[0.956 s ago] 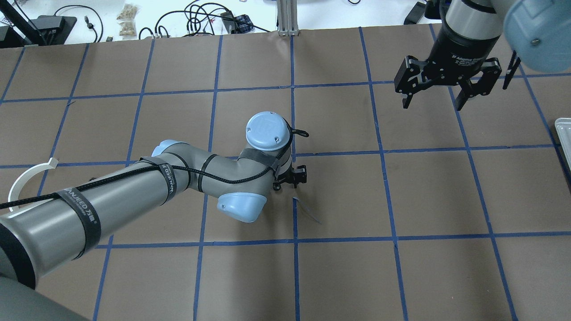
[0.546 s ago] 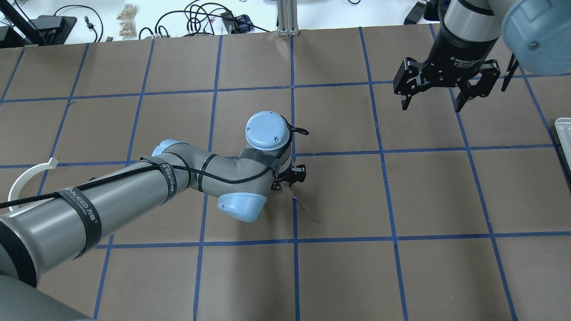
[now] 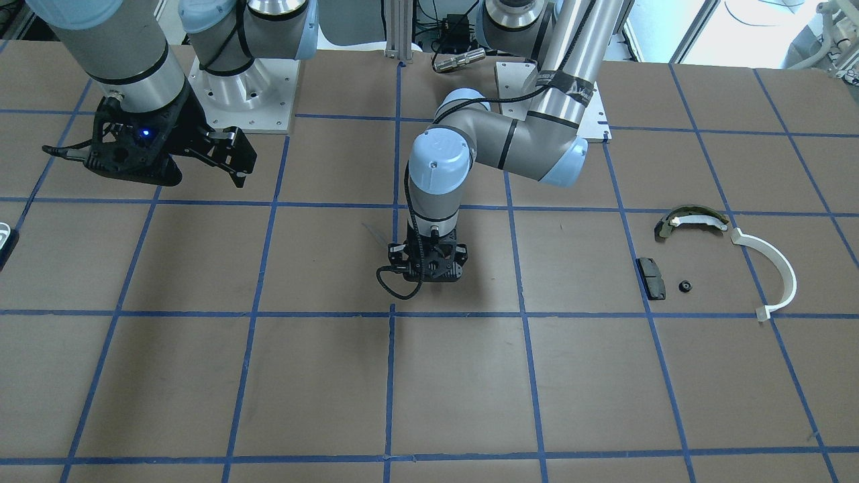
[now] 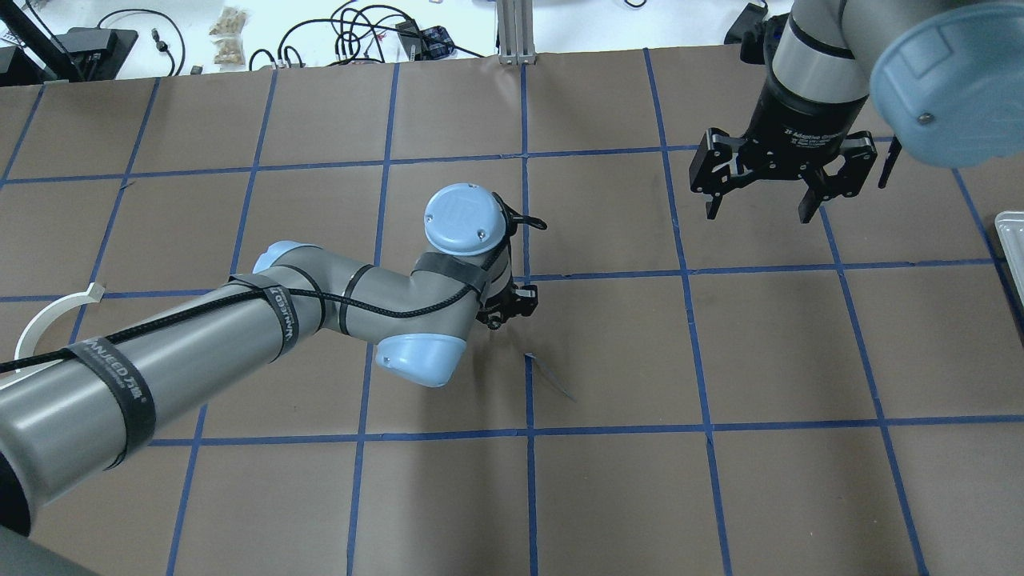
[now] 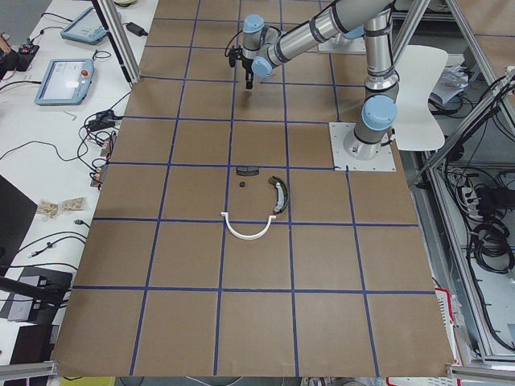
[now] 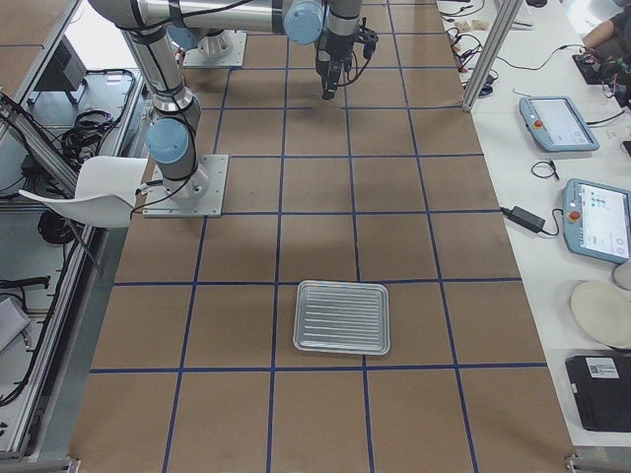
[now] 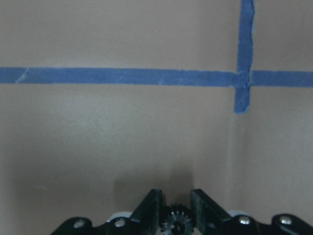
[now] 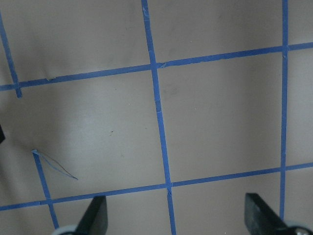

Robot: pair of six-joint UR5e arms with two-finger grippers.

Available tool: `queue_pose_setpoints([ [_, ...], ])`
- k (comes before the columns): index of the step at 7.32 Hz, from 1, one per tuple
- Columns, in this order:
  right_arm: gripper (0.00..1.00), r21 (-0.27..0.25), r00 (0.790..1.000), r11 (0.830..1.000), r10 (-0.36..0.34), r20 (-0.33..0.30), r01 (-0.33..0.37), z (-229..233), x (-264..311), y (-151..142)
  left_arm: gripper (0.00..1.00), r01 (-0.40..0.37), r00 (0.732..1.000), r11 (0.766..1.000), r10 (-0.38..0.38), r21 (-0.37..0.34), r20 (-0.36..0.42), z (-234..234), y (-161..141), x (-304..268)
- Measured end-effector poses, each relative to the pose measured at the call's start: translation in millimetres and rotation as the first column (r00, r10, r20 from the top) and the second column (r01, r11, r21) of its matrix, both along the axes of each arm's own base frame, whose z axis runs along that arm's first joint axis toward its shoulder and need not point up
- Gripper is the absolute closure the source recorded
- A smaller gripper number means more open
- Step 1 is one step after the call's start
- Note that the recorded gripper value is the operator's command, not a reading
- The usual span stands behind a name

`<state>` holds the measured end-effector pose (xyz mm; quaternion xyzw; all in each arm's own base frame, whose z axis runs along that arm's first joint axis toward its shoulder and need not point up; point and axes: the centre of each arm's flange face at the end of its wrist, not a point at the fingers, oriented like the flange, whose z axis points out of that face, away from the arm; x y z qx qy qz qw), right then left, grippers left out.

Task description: Place bearing gear from tray to pile

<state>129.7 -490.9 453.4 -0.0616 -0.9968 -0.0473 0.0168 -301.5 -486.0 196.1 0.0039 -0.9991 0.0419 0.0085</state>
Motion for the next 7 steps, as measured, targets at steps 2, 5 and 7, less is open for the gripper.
queue_pose_setpoints([
  [2, 0.0, -0.001, 1.0, 1.0, -0.008, -0.002, 0.008, 0.1, -5.7, -1.1, 1.0, 0.037, 0.999, 0.999, -0.037, -0.012, 0.012, 24.6, -40.4, 85.3],
  [5, 0.0, -0.001, 1.0, 1.0, -0.017, -0.004, 0.017, 1.1, -6.5, 2.0, 1.0, 0.013, 0.999, 0.996, -0.016, 0.092, 0.029, 41.4, -61.8, 279.1],
  [7, 0.0, -0.006, 1.0, 1.0, -0.014, -0.001, 0.014, 3.5, -6.0, 3.8, 1.0, 0.03, 0.999, 0.989, -0.033, 0.143, 0.017, 35.0, -52.1, 394.4],
])
